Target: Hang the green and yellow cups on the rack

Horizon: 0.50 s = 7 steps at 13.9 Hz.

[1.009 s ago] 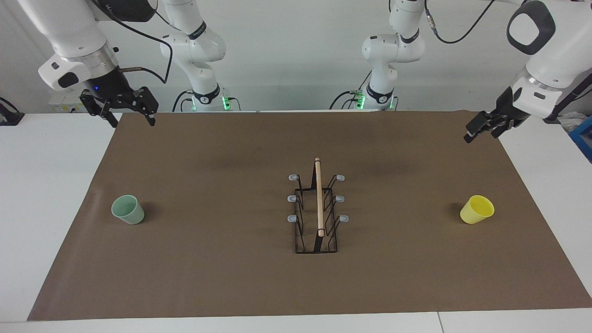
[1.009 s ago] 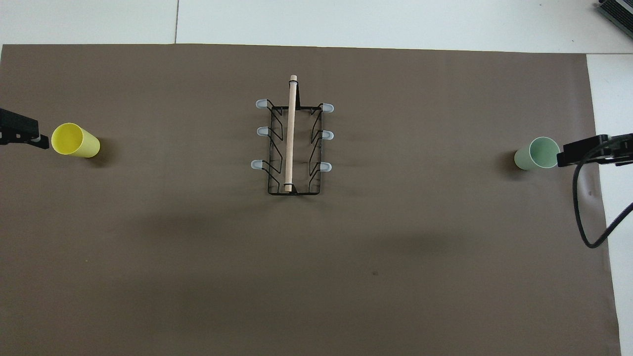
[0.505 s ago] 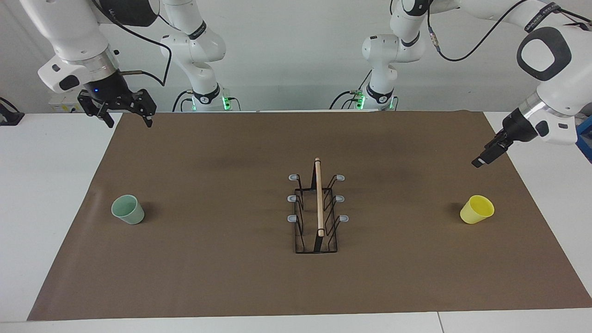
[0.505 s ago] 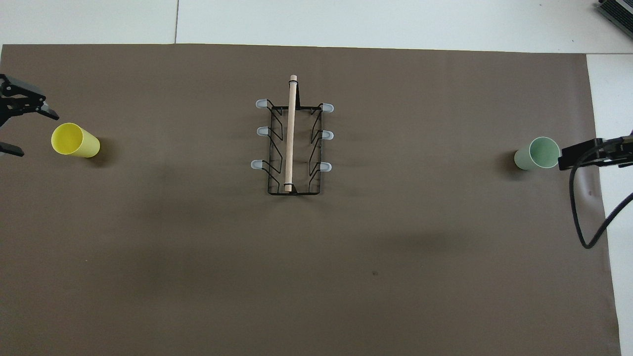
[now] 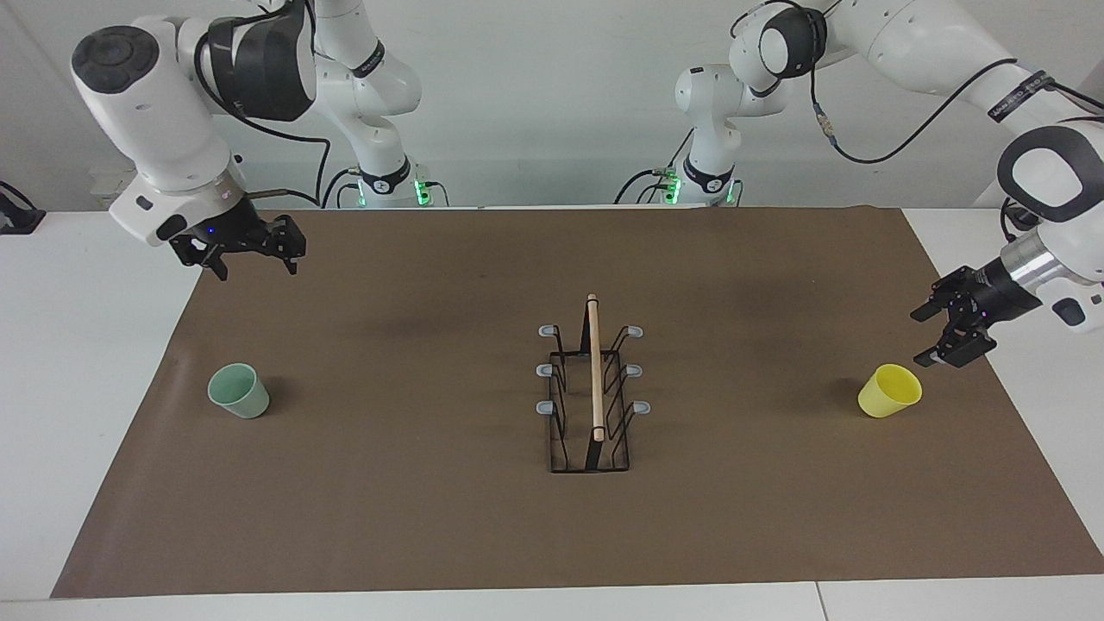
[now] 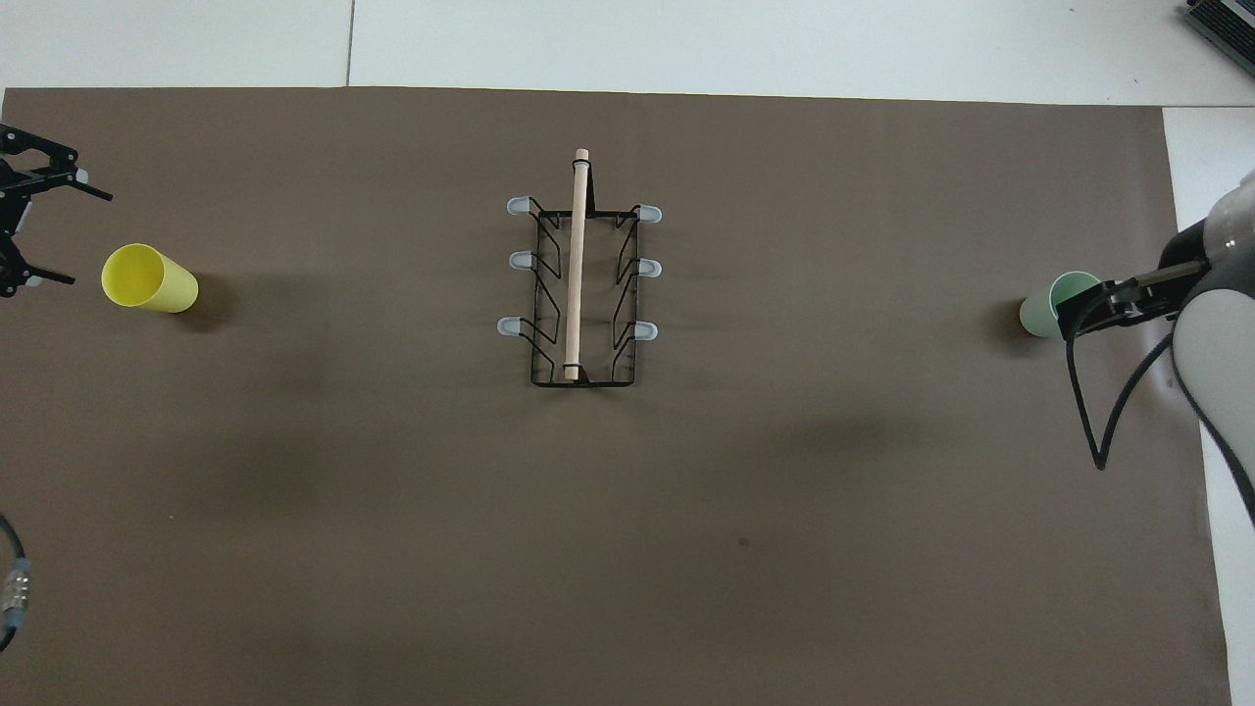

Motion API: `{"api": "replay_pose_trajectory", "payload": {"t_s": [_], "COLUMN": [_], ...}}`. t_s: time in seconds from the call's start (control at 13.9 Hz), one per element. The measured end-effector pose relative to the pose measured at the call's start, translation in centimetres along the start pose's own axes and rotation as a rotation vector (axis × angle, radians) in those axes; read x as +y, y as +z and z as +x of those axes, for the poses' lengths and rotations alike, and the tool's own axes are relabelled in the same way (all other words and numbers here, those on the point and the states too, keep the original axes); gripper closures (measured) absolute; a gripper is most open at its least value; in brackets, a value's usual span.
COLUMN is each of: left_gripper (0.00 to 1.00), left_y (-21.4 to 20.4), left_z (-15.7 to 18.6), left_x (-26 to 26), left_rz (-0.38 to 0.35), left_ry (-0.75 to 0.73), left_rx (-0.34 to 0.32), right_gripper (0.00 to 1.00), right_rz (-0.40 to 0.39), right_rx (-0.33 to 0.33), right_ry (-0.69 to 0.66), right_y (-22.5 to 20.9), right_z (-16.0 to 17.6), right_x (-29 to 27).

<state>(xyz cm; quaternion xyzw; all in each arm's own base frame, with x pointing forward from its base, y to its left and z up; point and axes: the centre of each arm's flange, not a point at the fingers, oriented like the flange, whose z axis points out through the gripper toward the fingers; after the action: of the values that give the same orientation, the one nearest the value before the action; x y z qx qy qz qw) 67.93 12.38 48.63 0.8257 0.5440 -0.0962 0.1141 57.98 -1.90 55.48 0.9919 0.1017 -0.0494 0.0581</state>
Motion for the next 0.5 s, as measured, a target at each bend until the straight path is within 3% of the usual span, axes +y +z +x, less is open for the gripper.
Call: {"api": "replay_pose_trajectory", "payload": {"t_s": [0.5], "left_gripper": [0.03], "left_y": [4.8], "left_z": [9.6], "left_x": [-2.5], "left_rz": [-0.060], "left_ry": [-0.251], "left_rx": [-0.110], "right_gripper": [0.00], "right_rz": [-0.210], "right_rx": [-0.125], "right_ry": [-0.477], "right_y": [5.9], "right_z": [2.4], "right_x": [-3.6]}}
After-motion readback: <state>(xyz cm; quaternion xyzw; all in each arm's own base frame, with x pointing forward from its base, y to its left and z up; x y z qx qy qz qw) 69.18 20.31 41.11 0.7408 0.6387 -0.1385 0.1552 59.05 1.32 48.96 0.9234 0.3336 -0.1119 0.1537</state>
